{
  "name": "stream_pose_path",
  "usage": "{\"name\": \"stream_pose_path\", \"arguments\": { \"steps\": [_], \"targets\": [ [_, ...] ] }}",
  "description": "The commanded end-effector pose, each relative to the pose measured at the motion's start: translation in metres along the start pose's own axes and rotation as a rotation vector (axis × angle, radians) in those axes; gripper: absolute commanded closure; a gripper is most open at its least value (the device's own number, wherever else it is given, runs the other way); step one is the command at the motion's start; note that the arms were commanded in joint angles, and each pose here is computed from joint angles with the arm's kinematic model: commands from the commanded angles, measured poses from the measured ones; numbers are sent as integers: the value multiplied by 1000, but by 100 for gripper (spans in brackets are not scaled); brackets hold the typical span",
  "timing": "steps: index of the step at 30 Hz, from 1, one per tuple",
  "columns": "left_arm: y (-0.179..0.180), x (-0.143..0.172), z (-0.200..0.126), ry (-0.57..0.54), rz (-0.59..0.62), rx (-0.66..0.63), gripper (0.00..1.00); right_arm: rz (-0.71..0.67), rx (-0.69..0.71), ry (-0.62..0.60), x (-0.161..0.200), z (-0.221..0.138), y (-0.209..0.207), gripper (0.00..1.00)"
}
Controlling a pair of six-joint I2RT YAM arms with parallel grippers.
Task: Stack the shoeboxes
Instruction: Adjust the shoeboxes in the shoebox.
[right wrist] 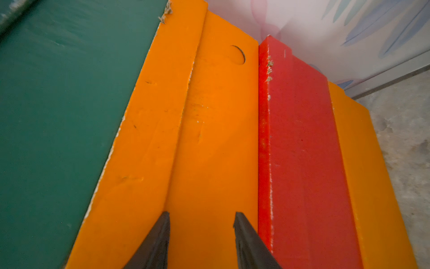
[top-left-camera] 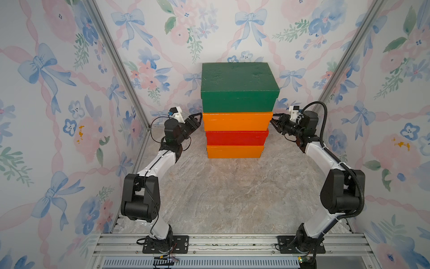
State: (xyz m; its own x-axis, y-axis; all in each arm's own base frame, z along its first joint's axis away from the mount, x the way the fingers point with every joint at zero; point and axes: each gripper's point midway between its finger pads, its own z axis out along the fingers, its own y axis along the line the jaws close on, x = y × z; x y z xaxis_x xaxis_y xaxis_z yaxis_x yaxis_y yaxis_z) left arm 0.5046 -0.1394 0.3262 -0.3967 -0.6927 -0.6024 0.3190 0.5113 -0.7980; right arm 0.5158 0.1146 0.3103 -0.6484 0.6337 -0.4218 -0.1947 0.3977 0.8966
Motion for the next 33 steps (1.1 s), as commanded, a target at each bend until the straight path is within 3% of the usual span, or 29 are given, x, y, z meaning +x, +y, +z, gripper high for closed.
{"name": "stream_pose_path", "arguments": {
  "steps": [1, 33],
  "targets": [
    [-41, 21, -4, 73, 55, 115, 38, -70, -103, 95, 31, 0, 41, 54],
    [-45, 29, -5, 83, 56, 119, 38, -68, -93, 69, 26, -11, 38, 54]
  ]
}}
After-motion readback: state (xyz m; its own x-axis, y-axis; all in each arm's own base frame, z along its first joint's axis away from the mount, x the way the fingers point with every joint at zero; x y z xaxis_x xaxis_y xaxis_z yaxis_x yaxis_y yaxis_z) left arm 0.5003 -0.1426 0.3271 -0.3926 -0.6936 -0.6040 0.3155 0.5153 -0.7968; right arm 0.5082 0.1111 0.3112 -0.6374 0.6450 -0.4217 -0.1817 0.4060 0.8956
